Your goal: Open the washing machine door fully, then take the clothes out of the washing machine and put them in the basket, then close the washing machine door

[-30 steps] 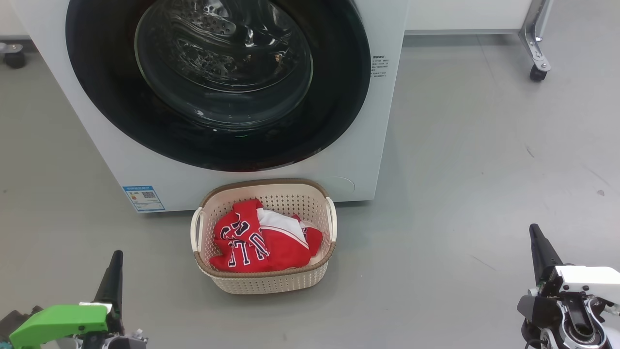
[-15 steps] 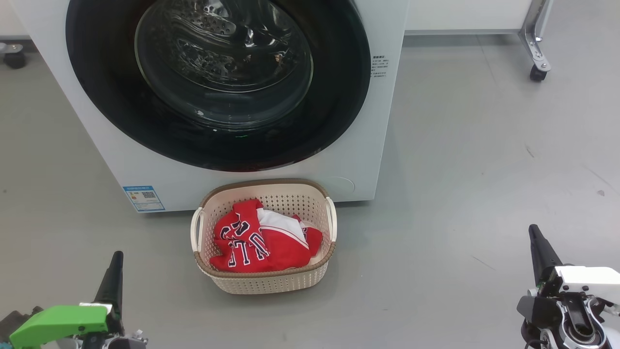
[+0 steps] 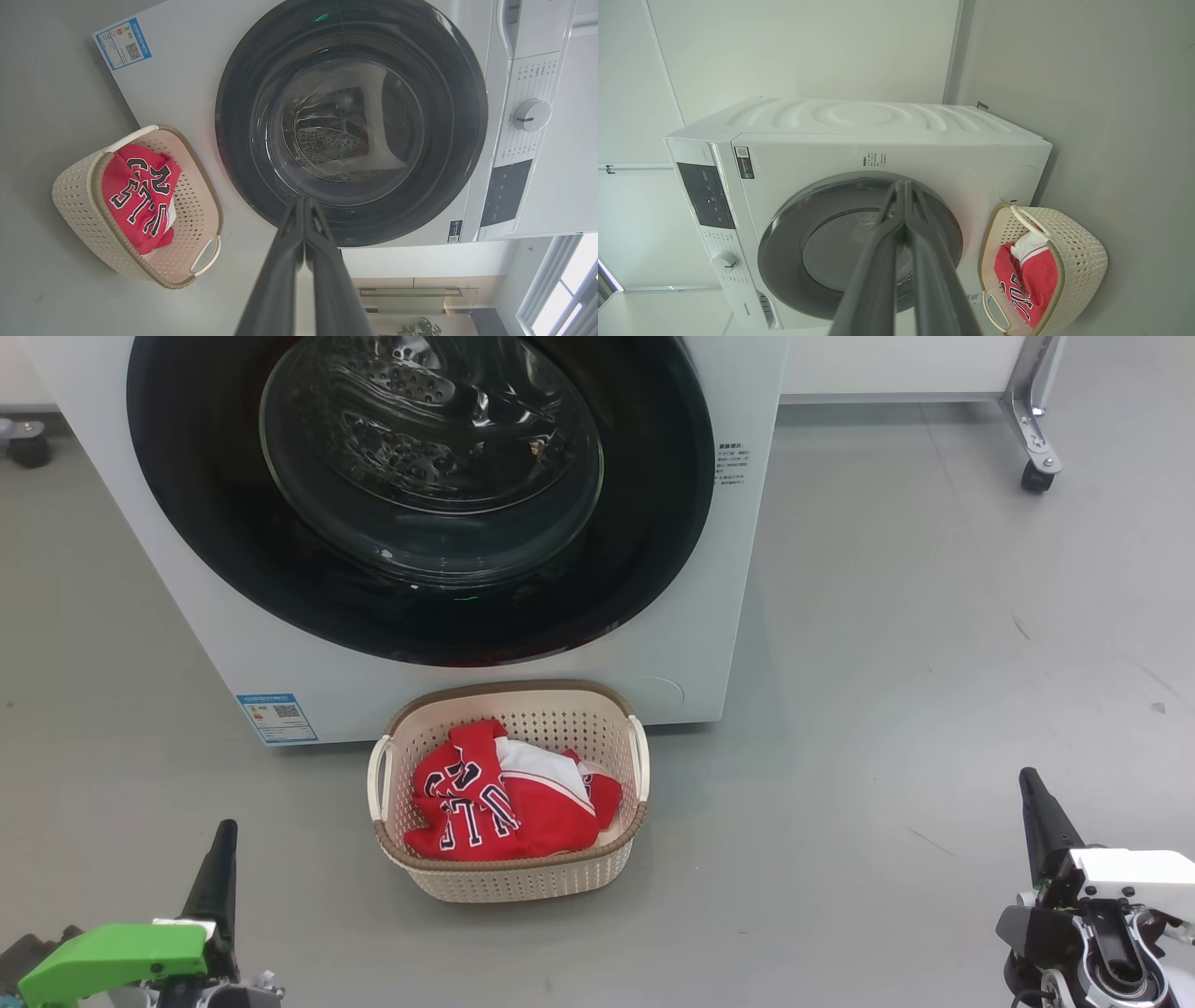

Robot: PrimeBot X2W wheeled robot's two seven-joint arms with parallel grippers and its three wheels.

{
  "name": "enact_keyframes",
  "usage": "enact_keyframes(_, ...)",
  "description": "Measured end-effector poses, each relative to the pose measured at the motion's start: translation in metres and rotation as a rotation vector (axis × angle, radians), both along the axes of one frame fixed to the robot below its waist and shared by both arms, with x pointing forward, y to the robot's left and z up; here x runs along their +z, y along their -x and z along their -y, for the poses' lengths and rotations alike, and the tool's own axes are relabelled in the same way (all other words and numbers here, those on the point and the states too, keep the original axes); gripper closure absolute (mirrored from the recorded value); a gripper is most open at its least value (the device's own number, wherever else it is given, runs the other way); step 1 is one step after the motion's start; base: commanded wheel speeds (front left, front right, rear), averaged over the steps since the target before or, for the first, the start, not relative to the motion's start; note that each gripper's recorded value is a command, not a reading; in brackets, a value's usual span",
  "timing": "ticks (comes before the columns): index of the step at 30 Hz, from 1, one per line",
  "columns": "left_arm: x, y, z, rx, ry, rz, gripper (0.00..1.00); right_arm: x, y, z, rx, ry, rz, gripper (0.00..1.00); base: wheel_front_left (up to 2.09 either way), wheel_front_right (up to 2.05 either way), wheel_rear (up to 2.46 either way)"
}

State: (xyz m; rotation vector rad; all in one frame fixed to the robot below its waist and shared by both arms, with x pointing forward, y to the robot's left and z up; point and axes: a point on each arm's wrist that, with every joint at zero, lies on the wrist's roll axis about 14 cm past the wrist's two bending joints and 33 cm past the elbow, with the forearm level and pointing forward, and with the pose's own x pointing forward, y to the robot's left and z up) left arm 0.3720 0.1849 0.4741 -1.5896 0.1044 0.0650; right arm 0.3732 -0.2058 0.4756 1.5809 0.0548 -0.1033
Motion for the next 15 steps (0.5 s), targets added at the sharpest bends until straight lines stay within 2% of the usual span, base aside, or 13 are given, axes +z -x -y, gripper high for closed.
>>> enact_keyframes(15, -0.0003, -0.0003, -0.0005, 0.002, -0.001, -0.001, 1.0, 0.0, 0.0, 0.0, -0.001, -0.001, 0.0, 1.0, 0.0, 0.0, 0.0)
